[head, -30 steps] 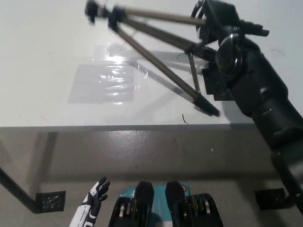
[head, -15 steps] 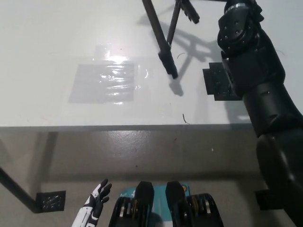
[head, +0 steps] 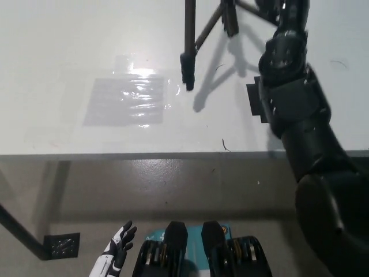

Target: A tripod lies near the right hand side of the table and the robot grab a leg of the tripod using its right hand and put it up right.

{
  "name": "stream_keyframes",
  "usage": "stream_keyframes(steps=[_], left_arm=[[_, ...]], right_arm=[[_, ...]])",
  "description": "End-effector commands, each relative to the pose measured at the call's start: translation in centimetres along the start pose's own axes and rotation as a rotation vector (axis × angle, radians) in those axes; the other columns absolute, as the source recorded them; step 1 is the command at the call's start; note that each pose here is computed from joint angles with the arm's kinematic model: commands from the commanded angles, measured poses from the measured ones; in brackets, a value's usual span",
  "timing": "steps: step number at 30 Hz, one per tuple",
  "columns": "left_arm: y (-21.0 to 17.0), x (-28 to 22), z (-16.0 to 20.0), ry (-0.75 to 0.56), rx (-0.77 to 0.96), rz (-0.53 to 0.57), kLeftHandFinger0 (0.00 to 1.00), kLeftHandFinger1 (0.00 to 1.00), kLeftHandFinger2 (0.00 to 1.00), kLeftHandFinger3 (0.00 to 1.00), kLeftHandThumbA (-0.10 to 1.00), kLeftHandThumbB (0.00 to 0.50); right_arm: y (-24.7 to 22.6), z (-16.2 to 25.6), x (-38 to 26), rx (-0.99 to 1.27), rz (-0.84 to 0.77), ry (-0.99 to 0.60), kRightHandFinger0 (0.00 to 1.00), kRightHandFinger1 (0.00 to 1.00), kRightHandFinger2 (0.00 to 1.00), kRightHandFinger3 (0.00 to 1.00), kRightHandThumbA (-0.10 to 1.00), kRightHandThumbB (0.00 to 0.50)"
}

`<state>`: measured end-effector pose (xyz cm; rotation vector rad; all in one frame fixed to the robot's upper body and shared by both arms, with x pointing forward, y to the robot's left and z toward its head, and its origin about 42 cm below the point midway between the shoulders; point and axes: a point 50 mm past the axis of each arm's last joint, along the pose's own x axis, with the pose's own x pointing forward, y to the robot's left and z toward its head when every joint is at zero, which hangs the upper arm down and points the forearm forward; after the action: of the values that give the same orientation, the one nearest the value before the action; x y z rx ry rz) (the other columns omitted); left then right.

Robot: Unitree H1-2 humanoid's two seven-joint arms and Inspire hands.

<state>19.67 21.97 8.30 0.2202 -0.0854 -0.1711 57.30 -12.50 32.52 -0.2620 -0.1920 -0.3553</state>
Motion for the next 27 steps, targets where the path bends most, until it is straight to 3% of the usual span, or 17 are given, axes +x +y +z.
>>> stream_keyframes(steps=[1, 3, 6, 7, 9, 12, 15, 18, 19, 20, 21, 22, 23, 24, 25, 26, 27], left_arm=[[-0.4, -0.7, 0.9, -0.057, 0.010, -0.014, 1.00, 1.00, 1.00, 1.00, 1.00, 0.500], [-0.3, -0.7, 0.9, -0.057, 0.009, -0.014, 1.00, 1.00, 1.00, 1.00, 1.00, 0.500], [-0.4, -0.7, 0.8, -0.062, 0.013, -0.013, 1.00, 1.00, 1.00, 1.00, 1.00, 0.500], [-0.4, -0.7, 0.8, -0.062, 0.008, -0.012, 1.00, 1.00, 1.00, 1.00, 1.00, 0.500], [-0.5, -0.7, 0.8, -0.064, 0.008, -0.010, 1.00, 1.00, 1.00, 1.00, 1.00, 0.500], [-0.4, -0.7, 0.8, -0.062, 0.006, -0.010, 1.00, 1.00, 1.00, 1.00, 1.00, 0.500], [-0.4, -0.7, 0.8, -0.062, 0.012, -0.007, 1.00, 1.00, 1.00, 1.00, 1.00, 0.500], [-0.3, -0.7, 0.8, -0.061, 0.012, -0.003, 1.00, 1.00, 1.00, 1.00, 1.00, 0.500], [-0.3, -0.7, 0.7, -0.060, 0.012, -0.004, 1.00, 1.00, 1.00, 1.00, 1.00, 0.500], [-0.3, -0.7, 0.7, -0.060, 0.012, -0.005, 1.00, 1.00, 1.00, 1.00, 1.00, 0.500], [-0.3, -0.7, 0.7, -0.059, 0.011, -0.004, 1.00, 1.00, 1.00, 1.00, 1.00, 0.500], [-0.3, -0.7, 0.7, -0.059, 0.008, -0.003, 1.00, 1.00, 1.00, 1.00, 1.00, 0.500], [-0.3, -0.7, 0.8, -0.058, 0.006, -0.003, 1.00, 1.00, 1.00, 1.00, 1.00, 0.500], [-0.3, -0.5, 0.8, -0.060, 0.007, -0.002, 1.00, 1.00, 1.00, 1.00, 1.00, 0.500], [-0.2, -0.5, 0.8, -0.061, 0.009, -0.003, 1.00, 1.00, 1.00, 1.00, 1.00, 0.500], [-0.3, -0.5, 0.7, -0.060, 0.011, -0.004, 1.00, 1.00, 1.00, 1.00, 1.00, 0.500], [-0.3, -0.6, 0.7, -0.058, 0.012, -0.004, 1.00, 1.00, 1.00, 1.00, 1.00, 0.500]], right_arm=[[0.8, 2.9, -0.4, 0.300, -0.165, -0.138, 0.00, 0.00, 0.18, 0.31, -0.09, 0.075], [1.6, 1.2, -1.3, 0.320, -0.133, -0.092, 0.00, 0.00, 0.19, 0.32, -0.10, 0.072], [2.0, -0.8, -2.4, 0.357, -0.108, -0.112, 0.00, 0.00, 0.30, 0.43, -0.10, 0.080], [2.4, -2.2, -3.1, 0.318, -0.106, -0.069, 0.00, 0.00, 0.31, 0.36, -0.10, 0.079], [2.9, -3.7, -4.0, 0.277, -0.117, -0.017, 0.00, 0.00, 0.30, 0.35, -0.04, 0.077], [3.6, -5.5, -5.6, 0.286, -0.123, 0.007, 0.00, 0.00, 0.17, 0.23, -0.06, 0.062], [4.1, -6.8, -6.6, 0.314, -0.111, 0.056, 0.00, 0.00, 0.22, 0.32, -0.07, 0.049], [4.3, -7.5, -6.9, 0.280, -0.092, 0.081, 0.00, 0.00, 0.24, 0.31, 0.02, 0.045], [4.2, -7.6, -6.8, 0.279, -0.075, 0.077, 0.00, 0.00, 0.27, 0.33, 0.05, 0.054], [4.1, -7.7, -6.8, 0.275, -0.061, 0.069, 0.00, 0.02, 0.31, 0.38, 0.15, 0.102], [4.1, -7.7, -6.7, 0.279, -0.046, 0.060, 0.00, 0.01, 0.34, 0.41, 0.16, 0.095], [4.0, -7.6, -6.5, 0.277, -0.022, 0.044, 0.07, 0.13, 0.45, 0.49, 0.28, 0.175], [3.8, -7.5, -6.4, 0.269, 0.004, 0.025, 0.21, 0.27, 0.57, 0.62, 0.39, 0.258], [3.7, -7.3, -5.8, 0.235, 0.084, -0.006, 0.60, 0.65, 0.87, 0.98, 0.54, 0.340], [3.6, -7.2, -5.7, 0.225, 0.106, -0.017, 0.77, 0.81, 1.00, 1.00, 0.63, 0.413], [3.5, -7.2, -5.4, 0.211, 0.174, -0.036, 1.00, 1.00, 1.00, 1.00, 0.72, 0.449], [3.4, -7.1, -5.1, 0.212, 0.254, -0.050, 1.00, 1.00, 1.00, 1.00, 0.79, 0.483]])
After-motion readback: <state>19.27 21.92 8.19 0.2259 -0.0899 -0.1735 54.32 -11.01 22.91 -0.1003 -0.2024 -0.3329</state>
